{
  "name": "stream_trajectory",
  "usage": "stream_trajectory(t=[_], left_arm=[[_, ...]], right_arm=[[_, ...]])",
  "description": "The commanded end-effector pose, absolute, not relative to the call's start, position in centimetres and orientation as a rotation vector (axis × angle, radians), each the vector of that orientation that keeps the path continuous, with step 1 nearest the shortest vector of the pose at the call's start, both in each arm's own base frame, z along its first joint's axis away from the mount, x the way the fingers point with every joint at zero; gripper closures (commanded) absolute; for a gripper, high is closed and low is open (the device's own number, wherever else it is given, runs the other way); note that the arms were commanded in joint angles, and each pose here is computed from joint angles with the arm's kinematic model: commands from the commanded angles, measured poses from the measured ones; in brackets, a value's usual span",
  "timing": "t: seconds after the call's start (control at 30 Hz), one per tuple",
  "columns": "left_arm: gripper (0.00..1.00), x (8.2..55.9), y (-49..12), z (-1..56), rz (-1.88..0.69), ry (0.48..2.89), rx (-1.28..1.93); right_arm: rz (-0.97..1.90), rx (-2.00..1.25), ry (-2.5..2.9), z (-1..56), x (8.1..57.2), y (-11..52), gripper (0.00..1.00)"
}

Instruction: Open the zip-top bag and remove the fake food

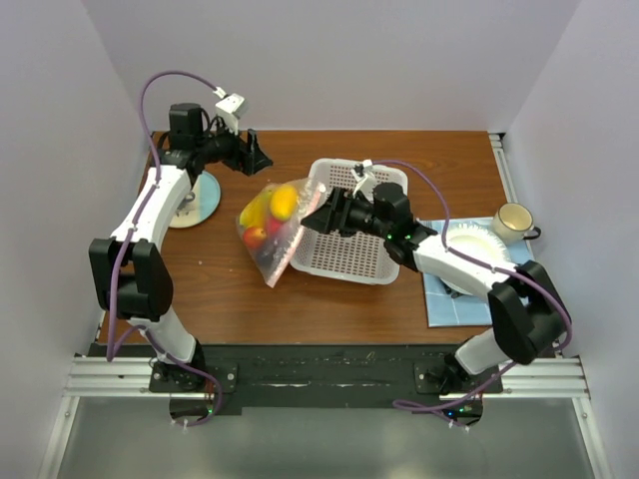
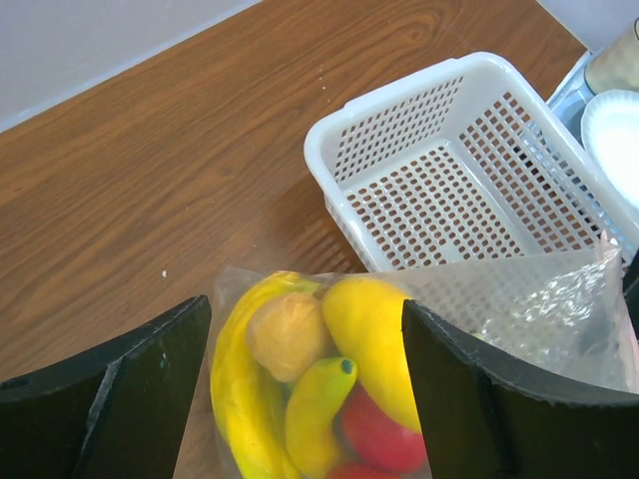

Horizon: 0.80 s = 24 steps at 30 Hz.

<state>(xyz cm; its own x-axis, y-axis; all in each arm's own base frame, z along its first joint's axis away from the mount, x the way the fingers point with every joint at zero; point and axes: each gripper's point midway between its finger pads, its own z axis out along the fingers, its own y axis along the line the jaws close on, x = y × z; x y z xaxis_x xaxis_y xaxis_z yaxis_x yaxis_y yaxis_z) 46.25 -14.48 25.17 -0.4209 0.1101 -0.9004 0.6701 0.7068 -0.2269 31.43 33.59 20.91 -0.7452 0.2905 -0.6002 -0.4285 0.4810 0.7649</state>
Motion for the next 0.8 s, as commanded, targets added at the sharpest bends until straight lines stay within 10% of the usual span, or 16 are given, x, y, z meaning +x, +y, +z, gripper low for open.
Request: stream_trajectory(t=[0.0, 0.47, 0.77], left_arm=[[0.18, 45.6, -15.6, 25.0, -0.766, 1.888, 0.615], [0.21, 45.0, -16.0, 22.9, -0.759, 1.929, 0.631], [0.22, 46.3, -15.3, 24.2, -0.721, 1.914, 0.615]], right_arm=[[1.385, -0.126, 1.928, 23.6, 29.6, 33.0, 0.21], [1.457, -0.114, 1.903, 23.0, 31.0, 35.6, 0.26], [1.228, -0.259, 1.889, 26.7, 34.6, 36.5, 0.71]])
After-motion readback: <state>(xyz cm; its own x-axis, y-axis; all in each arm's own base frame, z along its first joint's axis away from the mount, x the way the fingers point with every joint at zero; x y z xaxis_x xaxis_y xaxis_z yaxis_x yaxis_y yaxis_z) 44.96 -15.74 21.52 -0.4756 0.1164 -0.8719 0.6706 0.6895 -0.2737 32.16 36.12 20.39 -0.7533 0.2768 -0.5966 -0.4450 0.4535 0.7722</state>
